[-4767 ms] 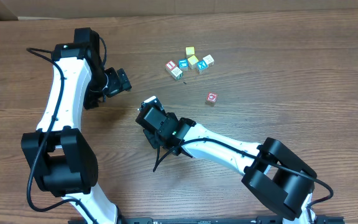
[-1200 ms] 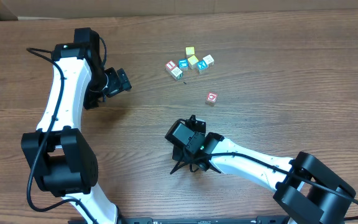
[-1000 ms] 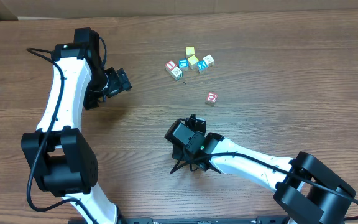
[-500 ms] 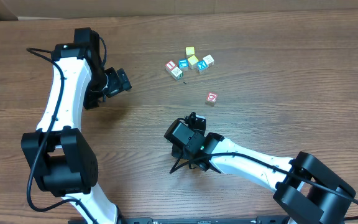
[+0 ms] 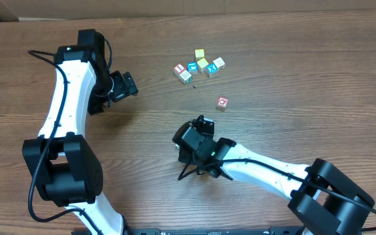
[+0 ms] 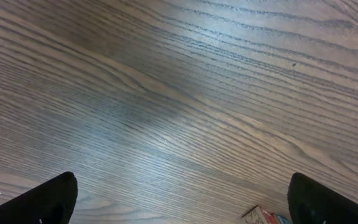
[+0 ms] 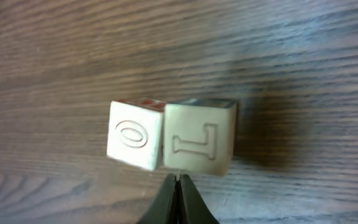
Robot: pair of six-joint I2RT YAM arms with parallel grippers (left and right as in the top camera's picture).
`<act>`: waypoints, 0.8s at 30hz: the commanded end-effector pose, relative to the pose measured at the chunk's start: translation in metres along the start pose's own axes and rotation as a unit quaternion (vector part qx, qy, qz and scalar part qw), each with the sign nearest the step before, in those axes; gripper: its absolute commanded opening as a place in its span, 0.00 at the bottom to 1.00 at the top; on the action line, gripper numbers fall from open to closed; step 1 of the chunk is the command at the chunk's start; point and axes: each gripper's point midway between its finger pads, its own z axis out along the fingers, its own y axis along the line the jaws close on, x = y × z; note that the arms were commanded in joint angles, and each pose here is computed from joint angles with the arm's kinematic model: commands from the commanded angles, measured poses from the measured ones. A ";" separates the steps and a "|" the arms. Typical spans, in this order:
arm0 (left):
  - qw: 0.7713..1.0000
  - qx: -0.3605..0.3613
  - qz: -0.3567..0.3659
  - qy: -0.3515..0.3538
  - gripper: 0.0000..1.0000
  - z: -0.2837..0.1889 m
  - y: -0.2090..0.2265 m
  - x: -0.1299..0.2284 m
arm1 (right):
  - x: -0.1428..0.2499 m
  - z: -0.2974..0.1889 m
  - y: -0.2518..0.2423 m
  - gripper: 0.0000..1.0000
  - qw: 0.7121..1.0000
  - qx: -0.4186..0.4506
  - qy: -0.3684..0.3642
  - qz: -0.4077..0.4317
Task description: Flip 3 blocks
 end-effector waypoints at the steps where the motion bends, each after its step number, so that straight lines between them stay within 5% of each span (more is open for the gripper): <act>1: 1.000 0.003 0.011 -0.020 1.00 -0.012 -0.004 -0.004 | -0.023 -0.040 0.043 0.04 0.995 -0.093 0.000 -0.039; 5: 1.000 0.003 0.011 -0.020 1.00 -0.012 -0.004 -0.004 | -0.023 -0.053 0.068 0.04 0.984 -0.151 0.014 -0.098; 14: 1.000 0.003 0.011 -0.020 1.00 -0.012 -0.004 -0.005 | -0.017 -0.008 0.075 0.04 0.964 -0.115 0.033 -0.237; 24: 1.000 0.003 0.011 -0.020 1.00 -0.012 -0.004 -0.004 | -0.006 0.017 0.073 0.04 0.958 -0.092 0.042 -0.267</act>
